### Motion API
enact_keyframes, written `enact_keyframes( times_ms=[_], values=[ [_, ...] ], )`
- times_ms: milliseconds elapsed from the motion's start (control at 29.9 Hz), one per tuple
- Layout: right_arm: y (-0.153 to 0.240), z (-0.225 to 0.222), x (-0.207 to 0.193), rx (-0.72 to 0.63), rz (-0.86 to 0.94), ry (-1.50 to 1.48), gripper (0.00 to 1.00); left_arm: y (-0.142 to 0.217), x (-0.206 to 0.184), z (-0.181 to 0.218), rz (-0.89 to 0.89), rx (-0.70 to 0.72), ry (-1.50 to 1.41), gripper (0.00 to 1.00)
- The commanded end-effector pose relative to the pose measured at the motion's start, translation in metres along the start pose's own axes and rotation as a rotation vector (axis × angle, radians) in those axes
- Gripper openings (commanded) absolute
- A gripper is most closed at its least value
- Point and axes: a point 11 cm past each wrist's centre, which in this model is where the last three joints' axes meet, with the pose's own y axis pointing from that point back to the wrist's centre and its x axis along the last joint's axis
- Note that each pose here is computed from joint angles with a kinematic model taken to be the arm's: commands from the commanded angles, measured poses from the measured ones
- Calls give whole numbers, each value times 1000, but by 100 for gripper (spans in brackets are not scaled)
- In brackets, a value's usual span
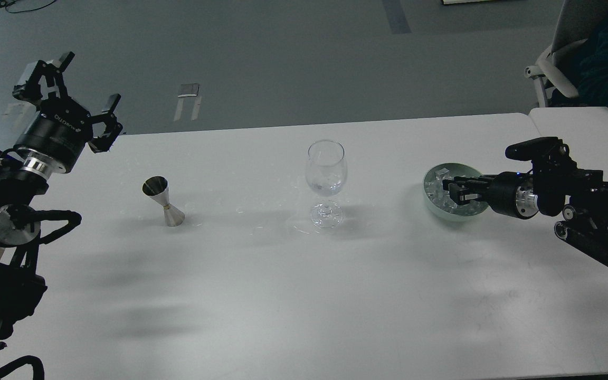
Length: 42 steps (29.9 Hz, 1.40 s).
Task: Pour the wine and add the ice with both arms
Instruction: 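Reach into the green bowl and grasp an ice cube with the right gripper, then lift the ice cube out of the bowl with the right gripper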
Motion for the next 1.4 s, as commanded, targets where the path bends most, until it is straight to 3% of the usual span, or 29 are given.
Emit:
enact_keyframes(
  times_ms=[0,434,668,902,1169,1370],
  values=[
    [3,-3,11,10,18,10,13,0,0,0,0,0,0,98],
    [48,4,47,31,63,44,13,-2,-1,2,-4,-5,-1,98],
    [81,-24,129,95,174,100,13,-2,-1,2,-4,-5,-1,98],
    [104,-81,211,186,260,218,13,-3,-2,4,-7,-8,-3,98],
    [68,-189,229,357,164,363,13,-4,-2,5,-7,-9,-5,98],
    [36,-225,214,393,78,402,13,-4,-3,2,-10,-3,-3,98]
  ],
)
